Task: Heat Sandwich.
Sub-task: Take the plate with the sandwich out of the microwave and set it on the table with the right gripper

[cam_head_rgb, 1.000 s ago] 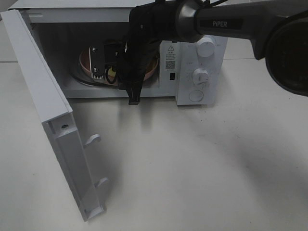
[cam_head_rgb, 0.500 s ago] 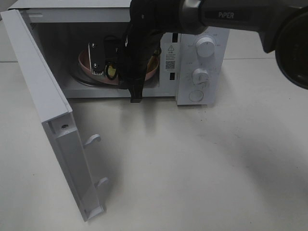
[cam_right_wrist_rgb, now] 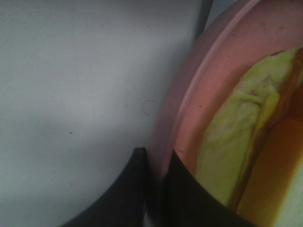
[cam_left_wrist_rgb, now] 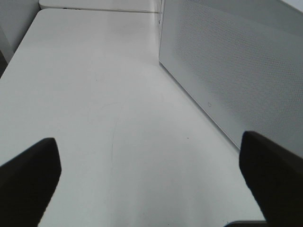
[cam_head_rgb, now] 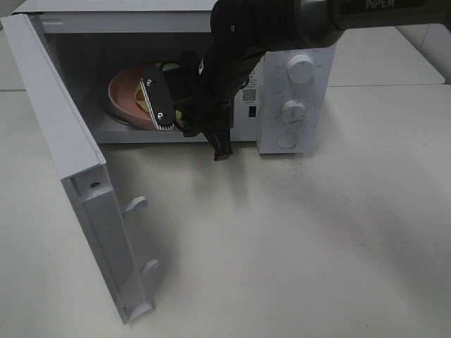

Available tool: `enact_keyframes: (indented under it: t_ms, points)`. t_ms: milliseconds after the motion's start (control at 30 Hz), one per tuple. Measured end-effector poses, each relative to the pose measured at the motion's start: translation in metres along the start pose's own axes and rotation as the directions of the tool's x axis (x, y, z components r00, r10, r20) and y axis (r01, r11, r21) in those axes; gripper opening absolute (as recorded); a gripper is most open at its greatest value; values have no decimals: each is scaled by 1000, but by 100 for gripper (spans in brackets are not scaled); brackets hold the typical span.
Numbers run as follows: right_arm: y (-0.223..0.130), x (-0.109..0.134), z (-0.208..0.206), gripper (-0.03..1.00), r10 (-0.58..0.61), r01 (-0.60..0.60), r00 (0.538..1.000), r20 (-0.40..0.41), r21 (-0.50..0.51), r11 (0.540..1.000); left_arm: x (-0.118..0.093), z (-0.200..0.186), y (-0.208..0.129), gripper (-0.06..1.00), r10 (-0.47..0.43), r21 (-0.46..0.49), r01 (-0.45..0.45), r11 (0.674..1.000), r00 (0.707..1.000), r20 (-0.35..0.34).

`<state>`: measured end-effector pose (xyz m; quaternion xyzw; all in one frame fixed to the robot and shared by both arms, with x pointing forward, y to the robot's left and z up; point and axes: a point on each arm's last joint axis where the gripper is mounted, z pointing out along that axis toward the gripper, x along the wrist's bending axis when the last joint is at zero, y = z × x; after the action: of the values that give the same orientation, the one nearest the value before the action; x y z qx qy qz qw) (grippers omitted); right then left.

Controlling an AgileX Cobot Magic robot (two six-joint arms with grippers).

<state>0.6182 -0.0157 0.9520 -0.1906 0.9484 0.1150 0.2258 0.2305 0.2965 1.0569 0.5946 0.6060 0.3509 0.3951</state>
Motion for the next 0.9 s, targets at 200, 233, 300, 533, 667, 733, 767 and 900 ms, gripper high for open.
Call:
enact_keyframes:
  t_ms: [200,233,300,533,667,733,767,900]
  points:
    - [5,13,-22,7,-88,88,996,2,-14,996,0,0,0,97,0,0,0,1000,1000,0]
    - [6,14,-26,7,-95,95,995,7,-18,995,0,0,0,97,0,0,0,1000,1000,0]
    - [7,16,-29,7,-99,99,995,6,-24,995,0,0,0,97,0,0,0,1000,1000,0]
    - [7,34,-46,7,-141,140,990,-18,-64,988,0,0,0,97,0,0,0,1000,1000,0]
    - [6,44,-55,7,-148,146,989,-29,-69,987,0,0,0,97,0,0,0,1000,1000,0]
    - [5,49,-60,7,-156,153,987,-32,-68,986,0,0,0,97,0,0,0,1000,1000,0]
    - [4,52,-63,7,-158,155,987,-34,-69,985,0,0,0,97,0,0,0,1000,1000,0]
    - [1,64,-73,7,-157,155,987,-30,-67,986,0,0,0,97,0,0,0,1000,1000,0]
